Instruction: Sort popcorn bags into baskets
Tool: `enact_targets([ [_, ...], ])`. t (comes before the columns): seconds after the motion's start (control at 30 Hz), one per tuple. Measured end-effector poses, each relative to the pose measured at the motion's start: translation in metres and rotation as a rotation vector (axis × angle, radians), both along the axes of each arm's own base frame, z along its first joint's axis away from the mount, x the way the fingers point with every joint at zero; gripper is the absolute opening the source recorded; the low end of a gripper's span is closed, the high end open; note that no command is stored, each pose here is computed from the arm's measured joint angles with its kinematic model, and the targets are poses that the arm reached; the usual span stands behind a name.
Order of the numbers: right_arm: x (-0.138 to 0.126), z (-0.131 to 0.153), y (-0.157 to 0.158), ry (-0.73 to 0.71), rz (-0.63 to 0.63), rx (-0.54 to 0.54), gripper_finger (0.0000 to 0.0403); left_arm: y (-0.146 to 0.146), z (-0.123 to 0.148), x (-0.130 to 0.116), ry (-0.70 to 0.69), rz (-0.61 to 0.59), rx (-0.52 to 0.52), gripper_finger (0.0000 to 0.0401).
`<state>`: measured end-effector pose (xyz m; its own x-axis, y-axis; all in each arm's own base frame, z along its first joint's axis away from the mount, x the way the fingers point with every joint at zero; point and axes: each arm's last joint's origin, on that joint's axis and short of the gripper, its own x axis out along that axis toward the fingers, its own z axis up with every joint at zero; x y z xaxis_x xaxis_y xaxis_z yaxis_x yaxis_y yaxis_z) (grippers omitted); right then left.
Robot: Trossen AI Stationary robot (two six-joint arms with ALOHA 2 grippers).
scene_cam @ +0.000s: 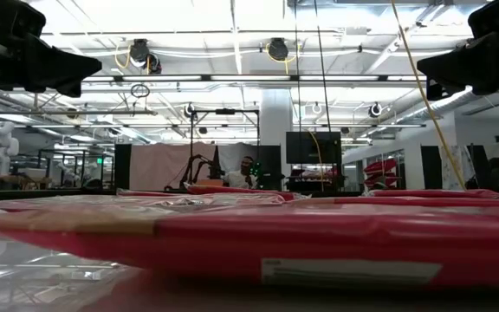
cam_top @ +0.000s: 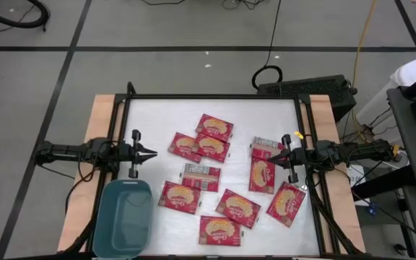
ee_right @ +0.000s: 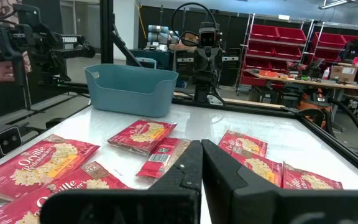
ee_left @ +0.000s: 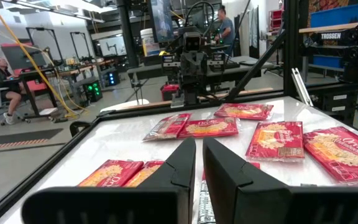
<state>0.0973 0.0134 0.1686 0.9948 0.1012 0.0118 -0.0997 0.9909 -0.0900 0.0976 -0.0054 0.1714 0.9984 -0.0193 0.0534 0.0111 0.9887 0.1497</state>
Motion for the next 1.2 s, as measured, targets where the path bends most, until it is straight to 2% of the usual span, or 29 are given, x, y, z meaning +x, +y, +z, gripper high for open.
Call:
enact_targets([
  [0.4, 0.000, 0.000, 0.000, 0.000, 0.000, 0.000, 0.0000, 0.000, 0.000, 0.000, 0.000, -0.001, -0.011, 0.0037],
  [0.67, 0.000, 0.000, 0.000, 0.000, 0.000, 0.000, 0.0000, 0.000, 0.001, 0.000, -0.007, -0.003, -0.081, 0.0037],
  [0.83, 0.000, 0.000, 0.000, 0.000, 0.000, 0.000, 0.0000, 0.001, 0.007, -0.001, -0.042, 0.016, -0.173, 0.0036],
  [1.0, 0.000, 0.000, 0.000, -0.001, 0.000, -0.004, 0.0000, 0.002, 0.032, -0.005, 0.030, 0.039, -0.215, 0.0006],
  [1.2, 0.000, 0.000, 0.000, -0.001, 0.000, -0.005, 0.0000, 0.002, 0.085, 0.000, 0.141, 0.066, -0.225, 0.0003],
])
